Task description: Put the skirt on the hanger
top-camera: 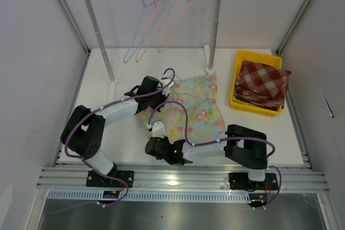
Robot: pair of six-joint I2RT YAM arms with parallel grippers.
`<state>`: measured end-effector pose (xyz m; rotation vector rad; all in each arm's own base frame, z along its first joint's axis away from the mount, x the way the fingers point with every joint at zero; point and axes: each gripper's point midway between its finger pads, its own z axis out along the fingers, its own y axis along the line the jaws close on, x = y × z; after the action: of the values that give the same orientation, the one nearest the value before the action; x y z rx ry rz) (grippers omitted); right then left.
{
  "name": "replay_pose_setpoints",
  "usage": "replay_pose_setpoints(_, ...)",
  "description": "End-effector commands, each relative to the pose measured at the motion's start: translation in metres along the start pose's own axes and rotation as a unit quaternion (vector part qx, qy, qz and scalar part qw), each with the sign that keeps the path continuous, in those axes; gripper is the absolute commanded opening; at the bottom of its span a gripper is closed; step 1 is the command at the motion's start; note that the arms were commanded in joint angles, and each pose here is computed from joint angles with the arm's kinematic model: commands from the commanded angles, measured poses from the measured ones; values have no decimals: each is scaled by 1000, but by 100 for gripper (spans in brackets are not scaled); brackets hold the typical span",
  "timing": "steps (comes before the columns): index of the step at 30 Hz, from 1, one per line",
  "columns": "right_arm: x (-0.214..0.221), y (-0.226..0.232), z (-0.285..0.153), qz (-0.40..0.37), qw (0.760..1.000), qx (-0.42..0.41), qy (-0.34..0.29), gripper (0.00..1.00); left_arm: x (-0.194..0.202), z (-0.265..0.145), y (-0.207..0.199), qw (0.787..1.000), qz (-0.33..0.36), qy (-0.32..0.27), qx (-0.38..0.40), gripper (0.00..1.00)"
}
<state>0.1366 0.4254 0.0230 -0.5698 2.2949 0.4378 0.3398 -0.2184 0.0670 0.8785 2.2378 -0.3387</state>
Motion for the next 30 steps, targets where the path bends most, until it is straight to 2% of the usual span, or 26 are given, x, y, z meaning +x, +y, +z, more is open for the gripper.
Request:
replay_pose_setpoints(1,33,-9,-14,-28,999,8,46,15,-36,-15,-2,998,-5,-62,-7,0)
replay_pose_setpoints(7,34,-10,-28,-28,999,9,43,19,-54,-28,-15,996,-4,-94,2,0)
replay_pose_setpoints(14,12,-11,-50,-20,1000,1,20,39,-56,-48,-31,994,-5,-107,4,0)
replay_pose_setpoints(15,8,-11,-54,-19,1000,-1,16,48,-54,-51,-33,994,-5,-107,5,0)
replay_pose_setpoints(17,-8,-11,-70,-16,1000,-12,1,57,-49,-56,-39,994,0,-106,7,0)
replay_pose_setpoints(18,-15,-10,-77,-14,1000,-15,-4,66,-52,-64,-40,993,-1,-116,2,0)
replay_pose_setpoints(21,-46,-15,-109,-3,999,-24,-35,77,-52,-77,-46,991,-2,-131,-1,0)
replay_pose_setpoints(24,-82,-21,-149,20,996,-49,-75,83,-51,-87,-52,991,-8,-136,-2,0)
replay_pose_setpoints(30,-158,-73,-223,101,982,-57,-148,86,-62,-126,-70,985,-21,-169,-8,0)
